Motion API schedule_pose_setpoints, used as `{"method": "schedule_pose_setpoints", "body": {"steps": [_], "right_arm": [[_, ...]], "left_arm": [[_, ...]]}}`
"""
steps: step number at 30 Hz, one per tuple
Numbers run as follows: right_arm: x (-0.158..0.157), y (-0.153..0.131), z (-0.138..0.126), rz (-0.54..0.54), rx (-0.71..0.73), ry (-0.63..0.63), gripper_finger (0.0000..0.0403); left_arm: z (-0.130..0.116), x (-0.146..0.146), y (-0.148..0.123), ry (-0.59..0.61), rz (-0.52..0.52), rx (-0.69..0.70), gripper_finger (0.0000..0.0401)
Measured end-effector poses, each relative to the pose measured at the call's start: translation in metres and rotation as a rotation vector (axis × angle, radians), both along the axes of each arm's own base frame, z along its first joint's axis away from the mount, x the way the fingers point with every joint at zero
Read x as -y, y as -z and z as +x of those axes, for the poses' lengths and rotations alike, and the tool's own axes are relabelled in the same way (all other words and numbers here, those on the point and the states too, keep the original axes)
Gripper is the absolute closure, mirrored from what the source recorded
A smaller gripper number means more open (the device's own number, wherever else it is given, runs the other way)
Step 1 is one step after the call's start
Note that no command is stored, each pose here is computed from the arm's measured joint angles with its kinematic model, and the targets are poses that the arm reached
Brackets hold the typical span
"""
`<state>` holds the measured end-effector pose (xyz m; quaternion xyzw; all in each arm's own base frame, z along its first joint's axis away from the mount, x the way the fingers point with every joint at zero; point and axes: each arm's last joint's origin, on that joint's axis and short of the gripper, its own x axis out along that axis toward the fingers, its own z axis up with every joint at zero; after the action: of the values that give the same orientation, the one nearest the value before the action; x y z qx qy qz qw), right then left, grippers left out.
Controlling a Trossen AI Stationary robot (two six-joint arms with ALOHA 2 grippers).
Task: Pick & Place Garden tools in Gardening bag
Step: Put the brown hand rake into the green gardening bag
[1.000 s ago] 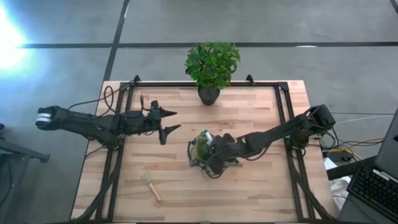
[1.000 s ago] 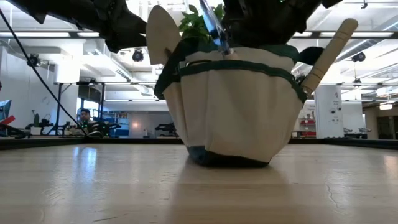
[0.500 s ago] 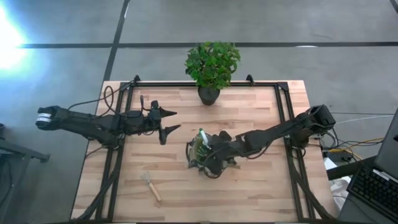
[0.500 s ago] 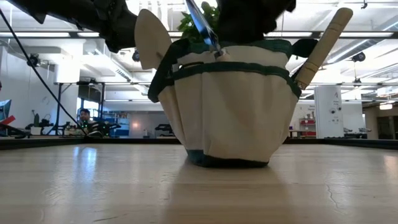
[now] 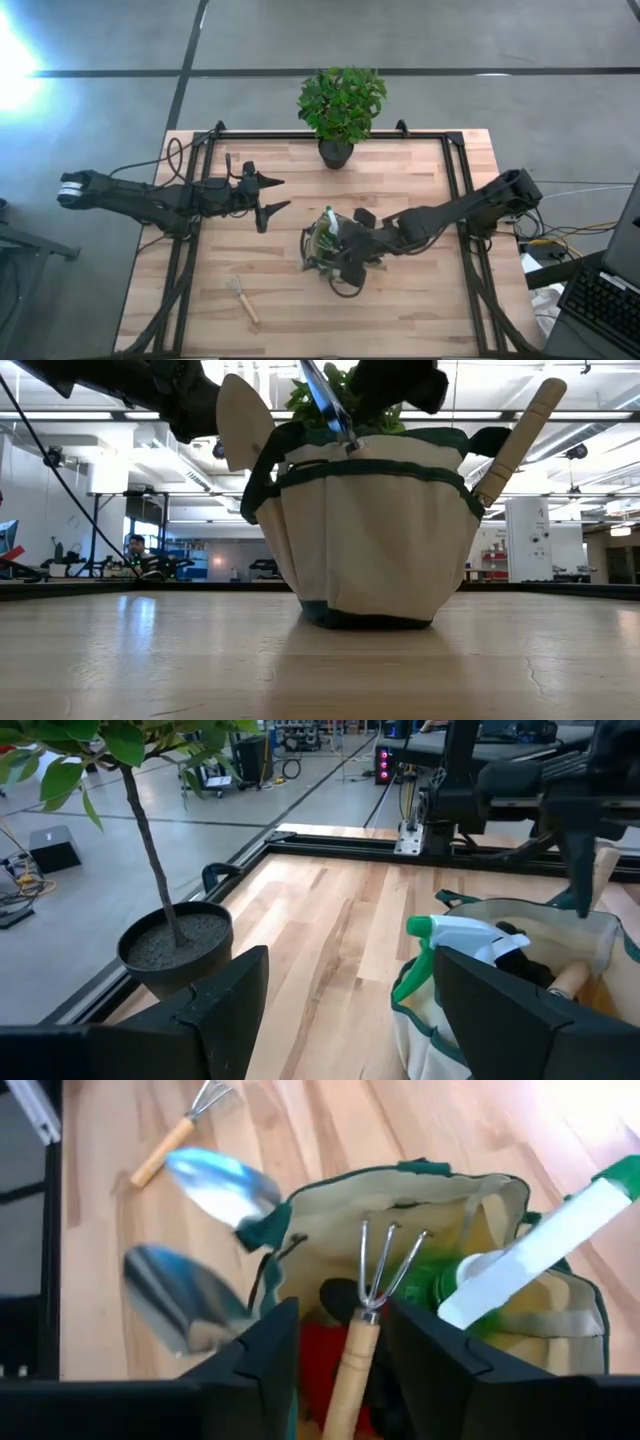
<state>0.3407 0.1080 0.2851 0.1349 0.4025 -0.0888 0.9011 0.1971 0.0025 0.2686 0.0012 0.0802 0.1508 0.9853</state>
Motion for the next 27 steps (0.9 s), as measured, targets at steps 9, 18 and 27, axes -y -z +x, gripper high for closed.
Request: {"method": "schedule_pose_setpoints", "body": {"steps": [9, 18, 27], "right_arm": [[-0.011, -0.007, -0.018, -0.056, -0.014, -0.105, 0.0386], [-0.012, -0.018, -0.057, -0.120, 0.035, -0.067, 0.0395], [0.010, -0.027, -0.105, -0.153, 0.149, 0.079, 0.0395]], "left_arm": [[-0.006, 0.002, -0.001, 0.064, -0.016, -0.067, 0.0117], [-0.023, 0.016, -0.004, 0.166, -0.146, -0.371, 0.0127], [-0.028, 0.054, -0.007, 0.351, -0.117, -0.520, 0.0178]]}}
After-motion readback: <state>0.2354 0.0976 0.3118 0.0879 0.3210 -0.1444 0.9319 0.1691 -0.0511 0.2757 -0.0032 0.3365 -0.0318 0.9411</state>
